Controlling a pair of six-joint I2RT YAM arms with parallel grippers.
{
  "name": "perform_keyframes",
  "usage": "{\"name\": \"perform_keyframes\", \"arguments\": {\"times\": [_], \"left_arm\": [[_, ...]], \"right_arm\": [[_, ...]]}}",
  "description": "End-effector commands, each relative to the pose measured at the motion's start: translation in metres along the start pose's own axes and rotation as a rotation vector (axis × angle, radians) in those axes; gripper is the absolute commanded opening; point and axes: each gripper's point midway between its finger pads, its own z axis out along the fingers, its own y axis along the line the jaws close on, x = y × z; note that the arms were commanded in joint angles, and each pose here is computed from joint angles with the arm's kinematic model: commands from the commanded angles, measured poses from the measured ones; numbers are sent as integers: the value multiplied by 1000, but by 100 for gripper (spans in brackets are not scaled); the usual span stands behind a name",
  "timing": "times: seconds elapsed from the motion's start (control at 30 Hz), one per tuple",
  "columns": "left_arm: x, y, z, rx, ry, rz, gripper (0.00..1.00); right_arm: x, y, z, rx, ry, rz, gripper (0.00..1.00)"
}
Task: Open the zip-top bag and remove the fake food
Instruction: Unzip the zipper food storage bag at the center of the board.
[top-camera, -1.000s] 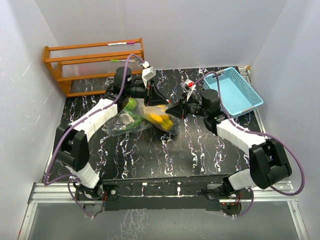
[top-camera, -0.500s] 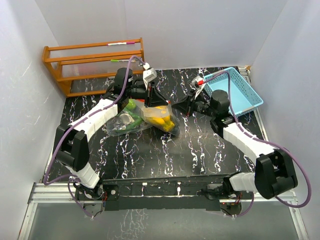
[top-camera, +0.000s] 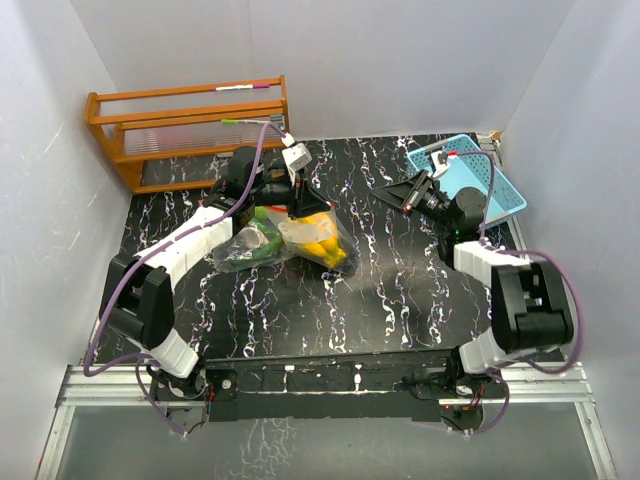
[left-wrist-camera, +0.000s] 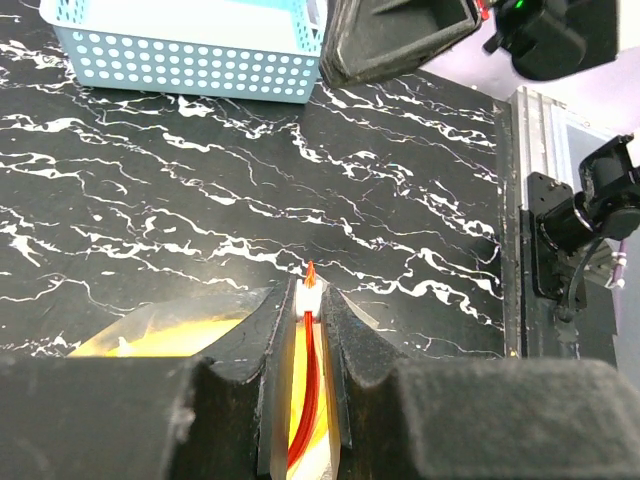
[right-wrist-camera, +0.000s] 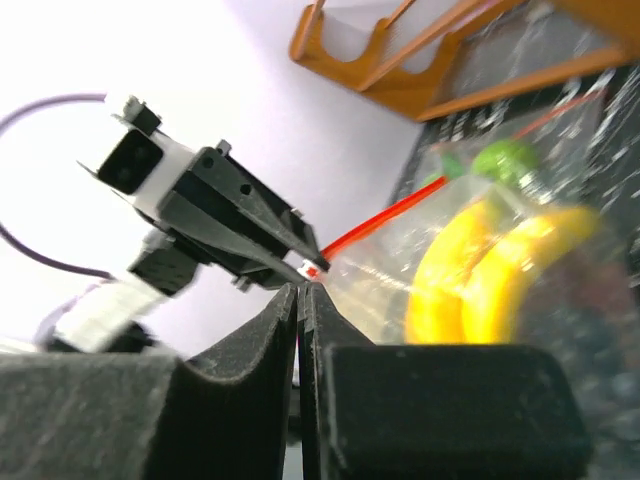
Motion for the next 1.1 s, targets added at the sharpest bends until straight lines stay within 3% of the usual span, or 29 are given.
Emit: {"name": "perform_keyframes", "arguments": {"times": [0.0,0.3,0.47,1.07], "left_arm": [[-26,-2,-13,-57,-60,84,0],[-23,-1,-12,-56,-60,78,0],[-23,1,-10,-56,-67,77,0],[-18,-1,-10,-48,-77,69,0]], "right_arm": [[0,56,-13,-253,24,332,8],[7,43,-22,-237,31,678,8],[11,51,-30,-306,53,785,8],[23,78,-29,-367,128,805,7]]}}
